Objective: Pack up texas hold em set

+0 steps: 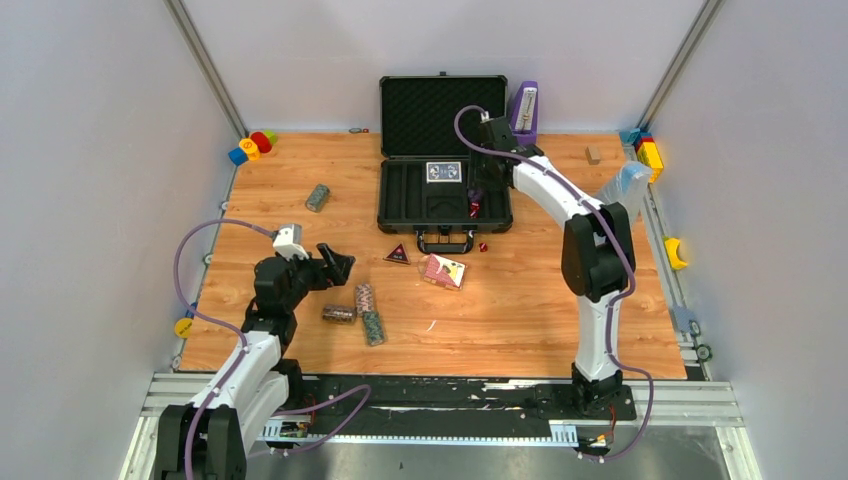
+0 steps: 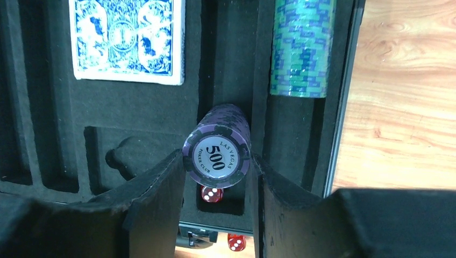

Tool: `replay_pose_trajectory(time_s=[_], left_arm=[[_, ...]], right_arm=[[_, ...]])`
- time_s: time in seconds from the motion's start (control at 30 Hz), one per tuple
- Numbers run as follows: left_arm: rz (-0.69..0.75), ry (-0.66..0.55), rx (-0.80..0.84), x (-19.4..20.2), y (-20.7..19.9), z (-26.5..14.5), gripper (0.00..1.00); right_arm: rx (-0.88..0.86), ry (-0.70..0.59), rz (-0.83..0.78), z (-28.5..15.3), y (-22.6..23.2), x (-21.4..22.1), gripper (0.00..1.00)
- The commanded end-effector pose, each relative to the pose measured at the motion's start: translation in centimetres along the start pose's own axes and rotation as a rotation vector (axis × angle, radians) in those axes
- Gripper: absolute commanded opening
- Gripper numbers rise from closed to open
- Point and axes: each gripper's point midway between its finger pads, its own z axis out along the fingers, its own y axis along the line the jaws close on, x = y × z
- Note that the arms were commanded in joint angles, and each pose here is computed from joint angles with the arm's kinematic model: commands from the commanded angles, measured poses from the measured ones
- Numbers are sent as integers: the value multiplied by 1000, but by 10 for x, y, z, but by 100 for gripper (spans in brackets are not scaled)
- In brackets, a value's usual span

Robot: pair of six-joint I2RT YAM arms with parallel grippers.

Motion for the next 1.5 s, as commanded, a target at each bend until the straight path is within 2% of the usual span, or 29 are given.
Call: replay_pose_trajectory(time_s=[0.0,0.1,0.17,0.2,0.27,0.4,0.57,0.77,1.0,1.17,1.3,1.47], left_arm=[[18,-79,36,-30,-13,2,99],[17,-79,35,-31,-12,2,99],[17,-79,34,-30,-12,2,99],[17,-79,33,-30,-12,2,99],[18,-79,35,-30,-12,2,99],[19,-79,34,-30,-12,2,99],[20,-81,32,-31,-12,2,99],[20,-80,33,-30,-12,2,100],[21,-80,35,-30,-12,2,100],[20,-83,37,-32,-13,1,100],[20,-83,36,-31,-13,1,100],[20,-82,37,-31,-13,1,100]], right_arm=[[9,-97,8,-32,8,-27,14],[9,-96,0,-26,9,-28,21],[14,-97,-8,-21,10,-31,37],[13,-98,-13,-18,11,-33,50],[13,-99,-22,-12,12,-35,61],[36,-123,-22,-4,11,-48,62],[30,-135,-12,5,11,-57,55],[5,-140,-9,-16,14,-57,60],[-53,-149,11,-67,15,-38,56],[-77,-128,41,-78,10,-1,34],[-106,-113,58,-73,9,21,2],[-90,-84,74,-53,8,30,0]])
